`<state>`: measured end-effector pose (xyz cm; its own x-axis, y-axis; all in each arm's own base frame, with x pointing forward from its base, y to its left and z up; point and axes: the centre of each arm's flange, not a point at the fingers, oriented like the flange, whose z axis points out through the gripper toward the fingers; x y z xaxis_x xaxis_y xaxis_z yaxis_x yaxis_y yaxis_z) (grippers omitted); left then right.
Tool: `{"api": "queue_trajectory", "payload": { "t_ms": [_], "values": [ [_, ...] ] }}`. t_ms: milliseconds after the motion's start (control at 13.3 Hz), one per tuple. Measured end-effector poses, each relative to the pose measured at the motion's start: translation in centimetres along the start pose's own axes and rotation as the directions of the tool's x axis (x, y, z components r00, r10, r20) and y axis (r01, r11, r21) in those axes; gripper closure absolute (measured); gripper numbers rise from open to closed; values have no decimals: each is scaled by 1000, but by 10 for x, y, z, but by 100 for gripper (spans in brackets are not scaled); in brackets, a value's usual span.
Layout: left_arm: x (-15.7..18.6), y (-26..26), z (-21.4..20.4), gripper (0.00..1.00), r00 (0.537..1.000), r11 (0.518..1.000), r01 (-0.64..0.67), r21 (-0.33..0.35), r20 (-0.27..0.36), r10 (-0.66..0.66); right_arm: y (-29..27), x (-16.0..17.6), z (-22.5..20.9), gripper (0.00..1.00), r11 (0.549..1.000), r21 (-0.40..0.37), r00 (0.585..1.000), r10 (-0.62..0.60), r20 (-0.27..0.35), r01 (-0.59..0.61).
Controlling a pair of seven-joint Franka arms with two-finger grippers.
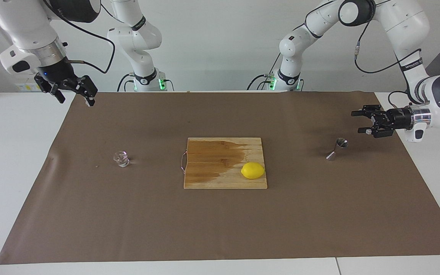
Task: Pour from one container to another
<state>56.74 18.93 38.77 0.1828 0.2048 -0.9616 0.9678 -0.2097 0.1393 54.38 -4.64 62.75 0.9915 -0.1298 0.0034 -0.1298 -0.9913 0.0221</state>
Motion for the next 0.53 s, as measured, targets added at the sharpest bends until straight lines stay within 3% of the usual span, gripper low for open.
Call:
{"api": "queue_trajectory", "payload": {
  "t_ms": [527],
  "values": [
    [68, 3, -2, 0, 992, 998, 47, -43, 123, -42, 3, -1, -2, 0, 1000, 1, 1000, 3, -4, -3]
  ]
}}
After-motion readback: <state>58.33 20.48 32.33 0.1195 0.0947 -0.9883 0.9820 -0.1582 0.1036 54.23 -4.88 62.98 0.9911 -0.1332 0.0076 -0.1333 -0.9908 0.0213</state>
